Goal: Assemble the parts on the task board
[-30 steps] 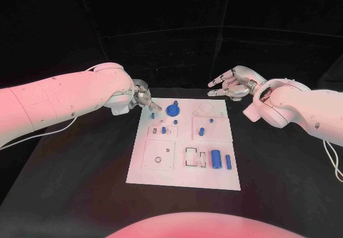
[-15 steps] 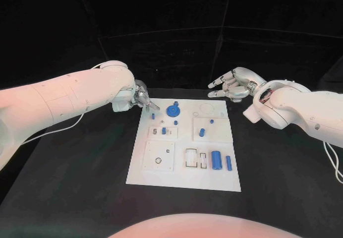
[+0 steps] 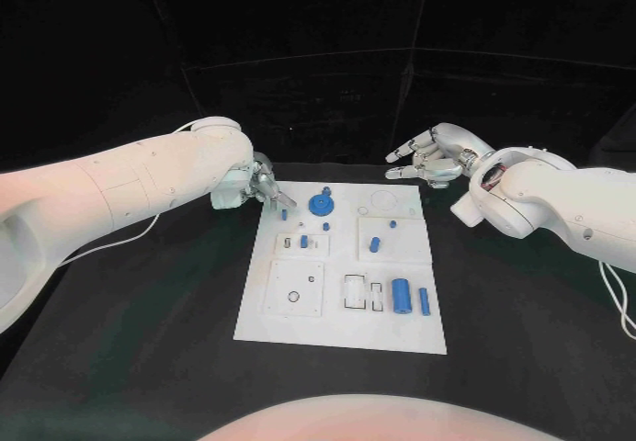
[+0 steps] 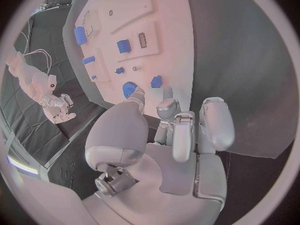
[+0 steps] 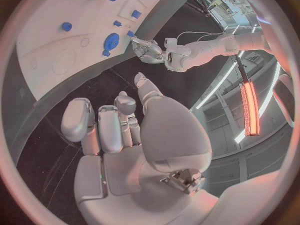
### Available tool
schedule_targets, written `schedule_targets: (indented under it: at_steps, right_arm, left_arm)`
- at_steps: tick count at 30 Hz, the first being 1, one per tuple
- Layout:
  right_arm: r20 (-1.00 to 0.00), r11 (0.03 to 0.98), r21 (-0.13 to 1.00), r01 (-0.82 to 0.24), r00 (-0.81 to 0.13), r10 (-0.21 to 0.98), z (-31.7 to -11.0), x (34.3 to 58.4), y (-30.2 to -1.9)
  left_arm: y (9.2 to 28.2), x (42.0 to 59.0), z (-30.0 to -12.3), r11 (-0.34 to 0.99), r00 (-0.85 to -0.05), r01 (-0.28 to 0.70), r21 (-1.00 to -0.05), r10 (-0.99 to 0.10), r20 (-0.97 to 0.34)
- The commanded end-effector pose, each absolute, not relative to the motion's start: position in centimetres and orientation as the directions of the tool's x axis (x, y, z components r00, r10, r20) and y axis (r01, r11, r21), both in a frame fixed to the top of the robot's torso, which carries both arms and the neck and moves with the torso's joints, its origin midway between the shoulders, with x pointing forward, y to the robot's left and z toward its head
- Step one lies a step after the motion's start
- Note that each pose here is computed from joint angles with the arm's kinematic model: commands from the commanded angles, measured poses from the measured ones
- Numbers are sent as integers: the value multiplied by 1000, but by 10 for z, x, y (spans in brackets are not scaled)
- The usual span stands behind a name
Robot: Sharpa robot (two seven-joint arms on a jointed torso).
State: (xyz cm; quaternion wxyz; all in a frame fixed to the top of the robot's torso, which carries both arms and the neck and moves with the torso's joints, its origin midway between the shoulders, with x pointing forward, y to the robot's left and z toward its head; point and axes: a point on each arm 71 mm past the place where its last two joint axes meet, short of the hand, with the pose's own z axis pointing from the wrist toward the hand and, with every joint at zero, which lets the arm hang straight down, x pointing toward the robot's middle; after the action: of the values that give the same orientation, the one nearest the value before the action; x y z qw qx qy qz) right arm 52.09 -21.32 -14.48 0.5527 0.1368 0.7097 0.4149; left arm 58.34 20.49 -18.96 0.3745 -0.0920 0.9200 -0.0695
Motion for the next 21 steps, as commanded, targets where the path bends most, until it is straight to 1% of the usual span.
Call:
schedule_targets:
  at_steps: [1, 21]
  right_arm:
    - [-668, 611, 743, -273, -354, 655, -143, 521, -212]
    - [-668, 610, 744, -274, -357, 654, -143, 521, -210]
  left_arm:
    - [203, 584, -189, 976, -708, -105, -189, -206, -676]
    - [199, 584, -195, 978, -722, -102, -181, -198, -663]
